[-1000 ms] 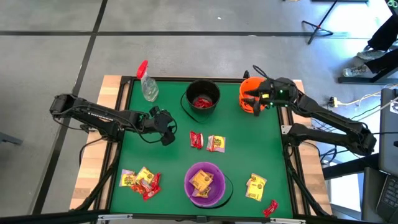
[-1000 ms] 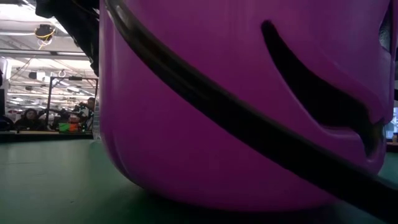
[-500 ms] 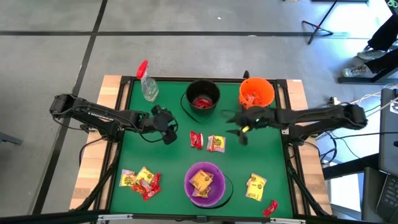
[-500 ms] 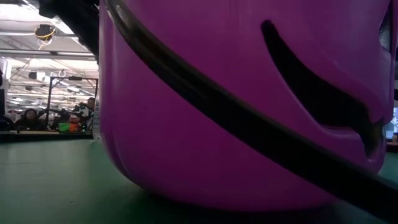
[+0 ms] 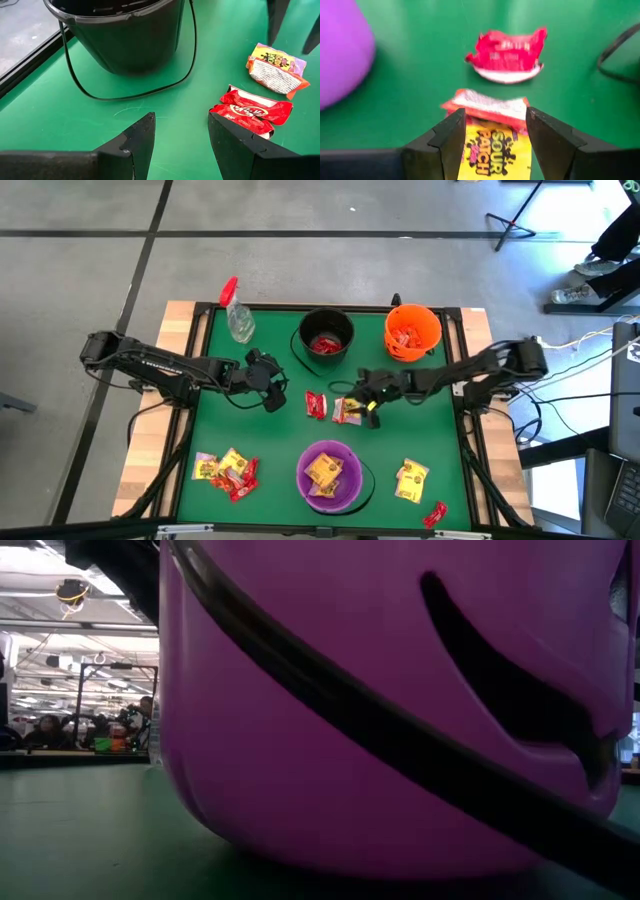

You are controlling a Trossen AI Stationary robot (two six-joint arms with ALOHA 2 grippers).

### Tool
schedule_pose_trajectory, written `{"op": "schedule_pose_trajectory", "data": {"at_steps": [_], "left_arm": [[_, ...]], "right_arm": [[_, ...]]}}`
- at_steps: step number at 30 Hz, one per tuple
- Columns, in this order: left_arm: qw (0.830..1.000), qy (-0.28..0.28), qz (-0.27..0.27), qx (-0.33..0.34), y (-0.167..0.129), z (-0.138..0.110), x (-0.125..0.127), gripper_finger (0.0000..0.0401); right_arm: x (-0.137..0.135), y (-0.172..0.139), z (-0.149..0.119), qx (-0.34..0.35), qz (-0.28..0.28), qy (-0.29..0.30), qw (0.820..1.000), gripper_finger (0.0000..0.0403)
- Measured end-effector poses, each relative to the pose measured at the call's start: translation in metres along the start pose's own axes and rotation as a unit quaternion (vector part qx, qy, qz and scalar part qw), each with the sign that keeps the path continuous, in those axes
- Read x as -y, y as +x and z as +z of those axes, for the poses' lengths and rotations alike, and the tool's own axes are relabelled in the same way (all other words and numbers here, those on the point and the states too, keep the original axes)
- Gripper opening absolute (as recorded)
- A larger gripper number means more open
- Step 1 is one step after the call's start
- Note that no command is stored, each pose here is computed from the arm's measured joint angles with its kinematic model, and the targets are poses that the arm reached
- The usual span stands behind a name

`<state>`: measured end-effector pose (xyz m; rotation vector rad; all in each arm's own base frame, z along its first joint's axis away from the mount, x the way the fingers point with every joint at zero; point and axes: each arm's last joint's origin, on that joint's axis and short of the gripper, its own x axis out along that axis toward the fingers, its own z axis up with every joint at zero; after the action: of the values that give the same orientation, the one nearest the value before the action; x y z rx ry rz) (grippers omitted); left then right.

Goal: Organize candy in baskets
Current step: Put the top orange candy pack into the orange bucket

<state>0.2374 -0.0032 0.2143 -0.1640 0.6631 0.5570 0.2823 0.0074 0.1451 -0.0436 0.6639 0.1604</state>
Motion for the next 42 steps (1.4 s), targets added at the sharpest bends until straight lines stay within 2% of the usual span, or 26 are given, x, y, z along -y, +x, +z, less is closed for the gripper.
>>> {"op": "schedule_pose_trajectory", "data": {"at_steps": [8,10,18,23,35,42], "left_arm": [[1.000,0.000,0.000,0.000,0.000,0.000,0.000,0.0172],[1.000,0.000,0.000,0.000,0.000,0.000,0.000,0.0172],[1.000,-0.001,-0.002,-0.001,0.000,0.000,0.000,0.0172],[1.000,-0.001,-0.006,-0.003,0.000,0.000,0.000,0.0172],[1.000,-0.010,-0.014,0.012,0.000,0.003,0.002,0.0172],[1.000,-0.013,-0.016,0.015,0.000,0.004,0.002,0.0172]], "right_arm": [[0.002,0.018,-0.009,0.001,0.000,0.000,1.000,0.0204],[0.003,0.020,-0.008,0.007,-0.015,-0.007,1.000,0.0204],[-0.004,0.023,-0.011,-0.008,-0.033,-0.101,0.994,0.0204],[-0.009,0.024,-0.010,-0.001,-0.030,-0.130,0.991,0.0204],[-0.008,0.024,-0.010,-0.003,-0.037,-0.144,0.989,0.0204],[-0.007,0.038,-0.019,-0.010,-0.039,-0.143,0.989,0.0204]]}}
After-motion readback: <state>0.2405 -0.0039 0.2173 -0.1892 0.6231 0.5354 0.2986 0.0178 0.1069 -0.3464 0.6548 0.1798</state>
